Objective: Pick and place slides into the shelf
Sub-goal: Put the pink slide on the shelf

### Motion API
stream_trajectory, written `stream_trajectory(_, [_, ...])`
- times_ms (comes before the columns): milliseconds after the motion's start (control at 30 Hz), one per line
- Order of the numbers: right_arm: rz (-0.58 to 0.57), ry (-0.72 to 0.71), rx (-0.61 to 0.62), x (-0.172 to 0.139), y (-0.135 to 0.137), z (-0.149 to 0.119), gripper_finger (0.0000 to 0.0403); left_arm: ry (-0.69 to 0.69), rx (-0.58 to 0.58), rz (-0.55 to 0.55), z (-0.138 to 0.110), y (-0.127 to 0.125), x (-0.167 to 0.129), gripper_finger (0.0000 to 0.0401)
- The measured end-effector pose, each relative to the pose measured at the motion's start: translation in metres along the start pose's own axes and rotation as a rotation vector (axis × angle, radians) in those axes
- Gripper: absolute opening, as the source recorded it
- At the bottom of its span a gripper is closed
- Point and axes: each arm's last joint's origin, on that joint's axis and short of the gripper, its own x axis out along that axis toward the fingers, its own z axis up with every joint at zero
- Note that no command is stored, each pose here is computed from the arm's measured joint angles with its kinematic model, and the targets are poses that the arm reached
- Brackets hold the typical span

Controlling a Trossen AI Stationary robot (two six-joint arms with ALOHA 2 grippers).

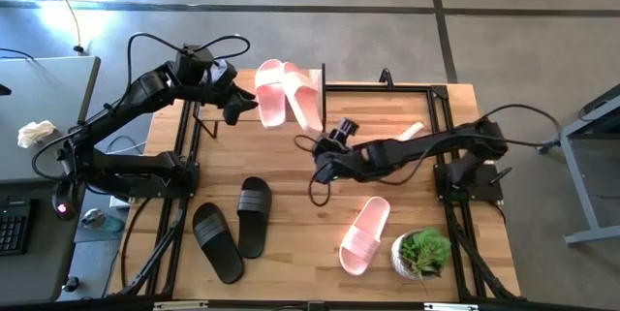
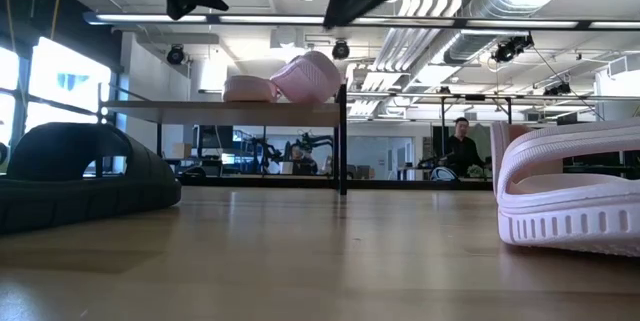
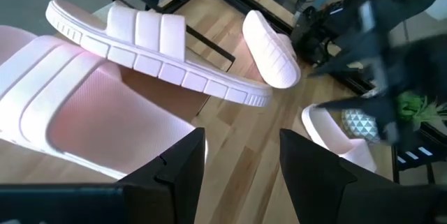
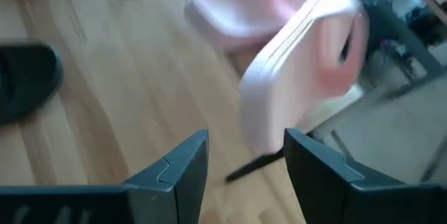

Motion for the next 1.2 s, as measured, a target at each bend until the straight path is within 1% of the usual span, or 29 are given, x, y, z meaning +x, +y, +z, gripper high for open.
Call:
stream_trajectory(100, [0.0,-0.096,-0.016,-0.022,-0.02,0.014,0.0177,0.011,-0.005,0.002,-0.001,0.0,0.0,0.0168])
stream_trajectory(167, [-0.023,-0.16,-0.041,-0.033,-0.037,0.024,0.0177,0.012,-0.005,0.003,-0.001,0.0,0.0,0.0168])
stream_trajectory(267, [-0.062,-0.216,-0.084,-0.034,-0.063,0.034,0.0177,0.013,-0.006,0.004,-0.001,0.0,0.0,0.0168])
stream_trajectory(367, [-0.011,-0.22,-0.128,-0.016,-0.082,0.038,0.0177,0.013,-0.006,0.005,-0.001,0.0,0.0,0.0168])
stream_trajectory(467, [0.051,-0.178,-0.142,0.015,-0.098,0.034,0.0177,0.012,-0.009,0.005,-0.001,0.0,0.0,0.0168])
stream_trajectory(567, [0.058,-0.126,-0.173,0.044,-0.113,0.028,0.0177,0.01,-0.013,0.004,-0.001,0.0,0.0,0.0168])
stream_trajectory(633, [0.047,-0.128,-0.192,0.057,-0.123,0.028,0.0177,0.01,-0.015,0.004,-0.001,0.0,0.0,0.0168])
stream_trajectory(733, [0.032,-0.113,-0.215,0.077,-0.131,0.024,0.0177,0.008,-0.015,0.005,-0.001,0.0,0.0,0.0168])
stream_trajectory(833, [0.087,-0.106,-0.221,0.094,-0.134,0.019,0.0177,0.007,-0.015,0.011,-0.001,0.0,0.0,0.0168])
stream_trajectory(933, [0.103,-0.103,-0.225,0.106,-0.131,0.017,0.0177,0.008,-0.016,0.012,-0.001,0.001,0.0,0.0168])
stream_trajectory(1100, [0.077,-0.13,-0.256,0.122,-0.123,0.017,0.0177,0.005,-0.016,0.023,-0.001,0.001,0.0,0.0168])
stream_trajectory(1200, [0.028,-0.104,-0.261,0.132,-0.12,0.014,0.0177,0.004,-0.016,0.026,-0.001,0.001,0.0,0.0168])
